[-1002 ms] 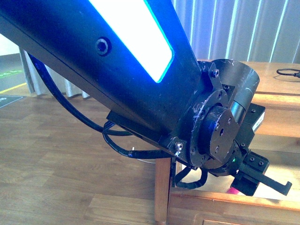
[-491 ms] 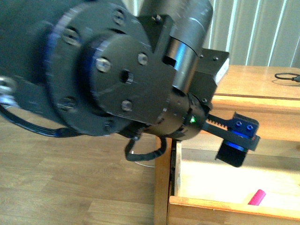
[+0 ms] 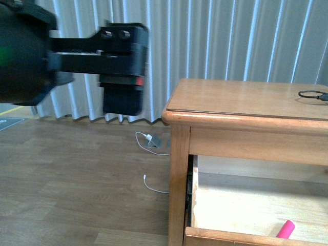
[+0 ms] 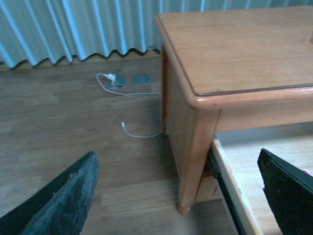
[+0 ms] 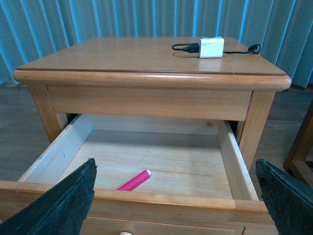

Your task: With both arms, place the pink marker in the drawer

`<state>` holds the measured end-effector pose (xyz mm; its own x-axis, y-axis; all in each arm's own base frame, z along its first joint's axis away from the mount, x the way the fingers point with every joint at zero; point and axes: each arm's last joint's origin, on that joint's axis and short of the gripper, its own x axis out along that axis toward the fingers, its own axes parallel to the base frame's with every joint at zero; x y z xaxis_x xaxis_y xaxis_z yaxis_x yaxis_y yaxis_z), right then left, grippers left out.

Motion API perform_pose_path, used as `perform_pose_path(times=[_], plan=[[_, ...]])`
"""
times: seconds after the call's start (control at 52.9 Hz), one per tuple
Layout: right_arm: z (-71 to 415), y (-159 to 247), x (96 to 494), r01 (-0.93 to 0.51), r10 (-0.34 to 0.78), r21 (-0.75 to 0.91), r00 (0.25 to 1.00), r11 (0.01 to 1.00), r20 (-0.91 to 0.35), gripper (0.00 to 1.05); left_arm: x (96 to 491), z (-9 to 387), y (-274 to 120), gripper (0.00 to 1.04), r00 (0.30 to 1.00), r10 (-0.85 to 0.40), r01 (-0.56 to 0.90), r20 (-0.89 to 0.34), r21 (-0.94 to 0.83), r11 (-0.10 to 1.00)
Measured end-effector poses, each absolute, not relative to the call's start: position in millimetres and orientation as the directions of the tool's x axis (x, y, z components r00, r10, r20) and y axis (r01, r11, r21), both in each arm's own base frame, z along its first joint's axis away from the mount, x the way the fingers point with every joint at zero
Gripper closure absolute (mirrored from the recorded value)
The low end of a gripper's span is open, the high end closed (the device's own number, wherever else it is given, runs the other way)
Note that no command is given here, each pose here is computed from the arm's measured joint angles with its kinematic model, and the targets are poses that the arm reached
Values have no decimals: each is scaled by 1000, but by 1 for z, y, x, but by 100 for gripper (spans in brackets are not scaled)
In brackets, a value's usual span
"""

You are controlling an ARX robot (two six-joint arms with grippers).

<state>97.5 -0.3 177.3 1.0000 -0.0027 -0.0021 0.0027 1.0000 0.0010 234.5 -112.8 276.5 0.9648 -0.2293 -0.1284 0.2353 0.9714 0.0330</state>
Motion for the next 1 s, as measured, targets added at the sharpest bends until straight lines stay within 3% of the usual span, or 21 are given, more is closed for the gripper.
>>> perform_pose_path(times=[0.227,0.473,0.832,1.002], plan=[[177,0,97,3,-3,1,1000,1000,-2,8,182,258,-70,6,988,-83,89,-130,39,995],[177,0,97,3,-3,1,1000,1000,-2,8,128,235,-39,6,992,-51,45,-113,-59,997],[177,0,97,3,-3,1,1000,1000,-2,8,117,220,-30,7,993,-16,-2,-114,-150,989],[177,0,97,3,-3,1,1000,1000,-2,8,113,209,-22,36,1000,-14,14,-2,-53,999]])
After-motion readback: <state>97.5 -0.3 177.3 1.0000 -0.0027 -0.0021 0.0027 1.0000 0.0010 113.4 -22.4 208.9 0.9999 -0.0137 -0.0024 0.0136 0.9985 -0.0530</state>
